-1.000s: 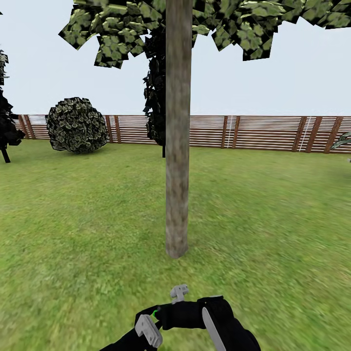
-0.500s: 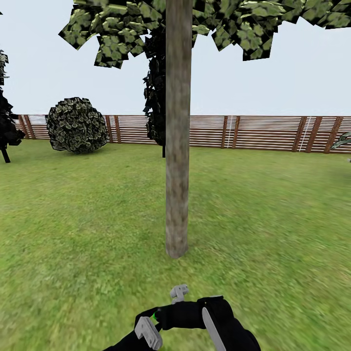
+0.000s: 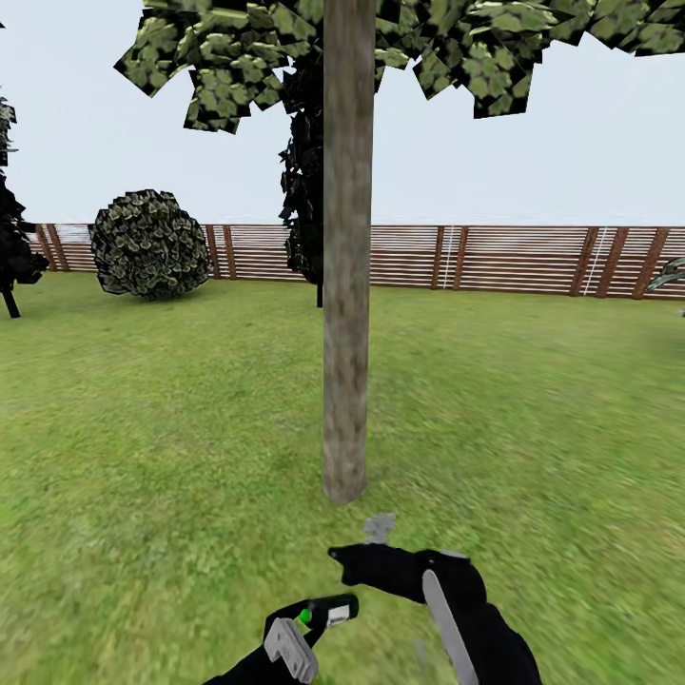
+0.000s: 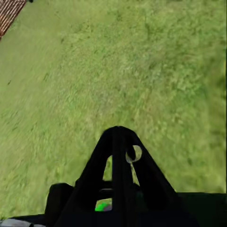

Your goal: In the garden, pick up the pesticide atomizer on the floor and spray pesticide onto both trees until each tree trunk is fully covered.

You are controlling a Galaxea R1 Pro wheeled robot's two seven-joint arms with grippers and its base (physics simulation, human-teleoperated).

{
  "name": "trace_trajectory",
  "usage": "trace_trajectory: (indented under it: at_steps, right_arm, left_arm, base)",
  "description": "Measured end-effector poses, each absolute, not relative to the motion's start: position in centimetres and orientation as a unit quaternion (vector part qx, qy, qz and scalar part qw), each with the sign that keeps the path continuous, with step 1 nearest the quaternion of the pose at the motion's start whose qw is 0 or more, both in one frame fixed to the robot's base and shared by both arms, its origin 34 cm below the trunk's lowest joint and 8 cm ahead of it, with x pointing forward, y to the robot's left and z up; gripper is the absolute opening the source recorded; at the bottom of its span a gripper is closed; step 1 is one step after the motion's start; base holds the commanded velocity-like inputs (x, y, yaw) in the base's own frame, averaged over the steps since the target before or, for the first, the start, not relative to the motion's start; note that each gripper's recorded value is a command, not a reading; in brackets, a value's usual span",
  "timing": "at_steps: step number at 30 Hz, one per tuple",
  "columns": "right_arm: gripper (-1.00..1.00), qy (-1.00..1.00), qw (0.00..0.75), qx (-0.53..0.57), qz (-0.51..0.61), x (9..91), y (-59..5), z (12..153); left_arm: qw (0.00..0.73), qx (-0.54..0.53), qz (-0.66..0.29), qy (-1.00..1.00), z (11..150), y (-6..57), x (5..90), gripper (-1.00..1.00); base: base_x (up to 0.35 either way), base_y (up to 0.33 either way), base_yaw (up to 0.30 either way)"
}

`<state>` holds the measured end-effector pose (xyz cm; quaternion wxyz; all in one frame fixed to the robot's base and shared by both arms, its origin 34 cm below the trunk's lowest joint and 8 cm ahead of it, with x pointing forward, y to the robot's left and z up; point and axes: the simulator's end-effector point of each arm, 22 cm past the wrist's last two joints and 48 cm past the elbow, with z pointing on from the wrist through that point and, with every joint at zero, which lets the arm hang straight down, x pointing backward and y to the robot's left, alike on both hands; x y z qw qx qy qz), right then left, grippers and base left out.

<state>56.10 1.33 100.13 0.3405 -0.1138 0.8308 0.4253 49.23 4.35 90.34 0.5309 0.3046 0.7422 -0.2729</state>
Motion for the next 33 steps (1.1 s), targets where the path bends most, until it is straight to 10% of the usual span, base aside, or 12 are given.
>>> trace_trajectory:
  at_steps: [23, 33]
  right_arm:
    - [-1.0, 0.825, 0.398, -0.059, 0.398, 59.6, -4.1, 102.8]
    - [-1.0, 0.836, 0.519, 0.053, 0.168, 60.4, -16.2, 96.1]
  left_arm:
    - [0.532, 0.301, -0.272, 0.744, 90.4, 4.3, 49.3, -1.0]
    - [0.473, 0.286, -0.266, 0.79, 87.5, 5.4, 48.7, -1.0]
  base:
    - [0.0, 0.0, 0.0]
    - [0.0, 0.0, 0.0]
